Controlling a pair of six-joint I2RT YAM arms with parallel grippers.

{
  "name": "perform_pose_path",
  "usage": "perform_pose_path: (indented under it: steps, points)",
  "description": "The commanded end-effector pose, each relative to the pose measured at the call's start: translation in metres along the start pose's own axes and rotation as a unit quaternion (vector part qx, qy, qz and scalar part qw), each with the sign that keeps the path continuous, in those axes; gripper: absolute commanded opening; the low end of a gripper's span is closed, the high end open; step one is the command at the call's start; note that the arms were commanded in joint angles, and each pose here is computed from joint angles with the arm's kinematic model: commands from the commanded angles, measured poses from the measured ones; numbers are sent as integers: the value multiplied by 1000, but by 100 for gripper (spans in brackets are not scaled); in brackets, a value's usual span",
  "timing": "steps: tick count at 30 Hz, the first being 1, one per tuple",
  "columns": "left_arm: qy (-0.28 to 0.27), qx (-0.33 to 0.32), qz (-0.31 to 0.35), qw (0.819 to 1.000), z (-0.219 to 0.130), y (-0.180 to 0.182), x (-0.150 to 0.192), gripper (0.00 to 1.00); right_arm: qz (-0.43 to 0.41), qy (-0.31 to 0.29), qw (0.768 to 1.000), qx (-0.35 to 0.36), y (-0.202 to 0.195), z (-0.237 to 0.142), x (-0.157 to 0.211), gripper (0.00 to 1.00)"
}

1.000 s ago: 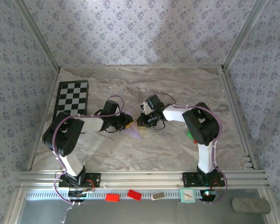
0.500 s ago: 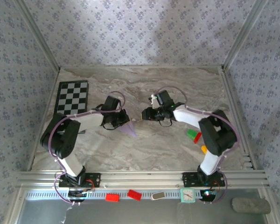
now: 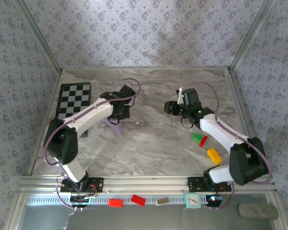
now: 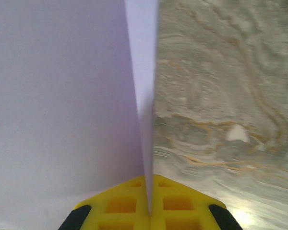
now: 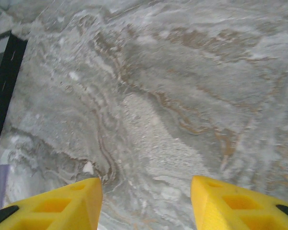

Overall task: Fold a paper plane with a square sheet of paper (pick it up from the middle)
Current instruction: Turn over the paper at the center of the table.

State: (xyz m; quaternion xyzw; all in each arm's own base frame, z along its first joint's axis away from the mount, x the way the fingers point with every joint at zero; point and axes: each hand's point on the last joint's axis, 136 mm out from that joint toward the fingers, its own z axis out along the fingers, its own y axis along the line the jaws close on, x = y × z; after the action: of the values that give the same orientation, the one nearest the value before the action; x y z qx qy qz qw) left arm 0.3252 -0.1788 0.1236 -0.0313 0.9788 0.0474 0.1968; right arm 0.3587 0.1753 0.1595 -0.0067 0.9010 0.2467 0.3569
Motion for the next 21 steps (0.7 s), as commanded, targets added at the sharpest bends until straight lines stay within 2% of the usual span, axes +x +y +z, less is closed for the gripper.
perform_pose_path:
  steps: [1,7,13,16,21]
  points:
    - [9,-163,67,984,2,44,4,2,8,-16,1000,26,-14,-9,-2,54]
    - [-4,-270,118,956,20,39,-10,2,25,-7,999,31,-23,-7,6,55]
    - [-7,-316,159,935,48,16,-13,3,37,4,999,27,-26,-4,11,55]
    - [0,-321,167,932,62,7,-9,5,41,10,999,25,-26,-1,14,55]
    - [21,-294,159,942,82,-7,3,9,52,18,998,22,-28,3,18,55]
